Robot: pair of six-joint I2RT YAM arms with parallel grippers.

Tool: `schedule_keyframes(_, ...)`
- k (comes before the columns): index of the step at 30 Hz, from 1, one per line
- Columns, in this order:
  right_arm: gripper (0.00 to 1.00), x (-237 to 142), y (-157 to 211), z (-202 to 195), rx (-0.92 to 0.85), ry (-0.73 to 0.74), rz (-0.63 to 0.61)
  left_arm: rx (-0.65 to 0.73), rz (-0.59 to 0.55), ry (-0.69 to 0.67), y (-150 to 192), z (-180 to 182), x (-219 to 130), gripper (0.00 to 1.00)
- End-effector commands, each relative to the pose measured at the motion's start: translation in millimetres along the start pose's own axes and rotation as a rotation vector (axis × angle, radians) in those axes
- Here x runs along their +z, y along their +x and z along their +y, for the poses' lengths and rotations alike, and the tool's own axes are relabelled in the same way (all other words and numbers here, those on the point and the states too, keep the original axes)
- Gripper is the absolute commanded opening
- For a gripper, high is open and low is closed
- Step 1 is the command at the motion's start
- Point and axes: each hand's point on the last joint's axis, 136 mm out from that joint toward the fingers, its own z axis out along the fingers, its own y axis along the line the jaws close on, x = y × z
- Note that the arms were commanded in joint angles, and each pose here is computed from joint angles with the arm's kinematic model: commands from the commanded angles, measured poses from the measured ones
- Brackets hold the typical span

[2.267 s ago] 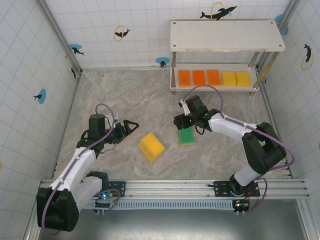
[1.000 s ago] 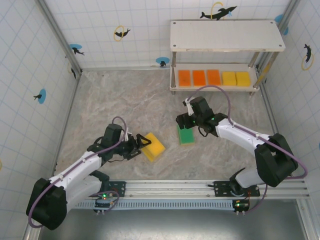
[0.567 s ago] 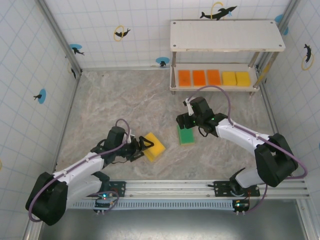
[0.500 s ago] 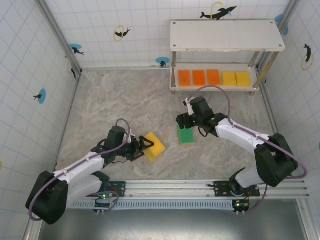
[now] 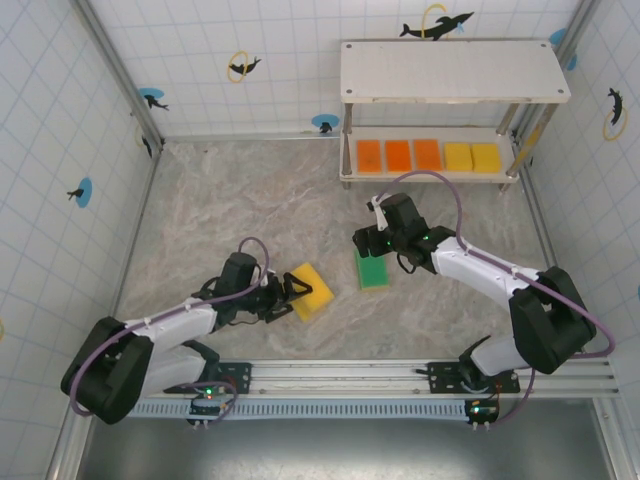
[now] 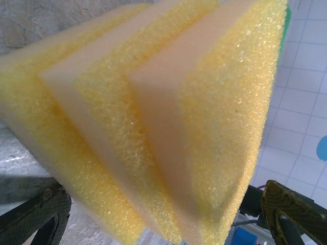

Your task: Place and organize the cleaning sponges onto the shelf

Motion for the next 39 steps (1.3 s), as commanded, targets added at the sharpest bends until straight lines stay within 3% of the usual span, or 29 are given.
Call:
schedule_keyframes(1, 0.93, -1, 0, -3, 0.008, 0.008, -0.016, 0.0, 0.004, -0.006, 0, 2, 4, 0.98)
schedule_keyframes(21, 0.94, -14, 20, -16, 0.088, 0.071, 0.056, 0.0, -0.055, -0.049, -20, 8, 14, 0.98)
schedule_keyframes(39, 0.95, -17, 67, 17, 0.159, -0.02, 0.206, -0.018, -0.045, -0.04, -23, 13, 34, 0.98)
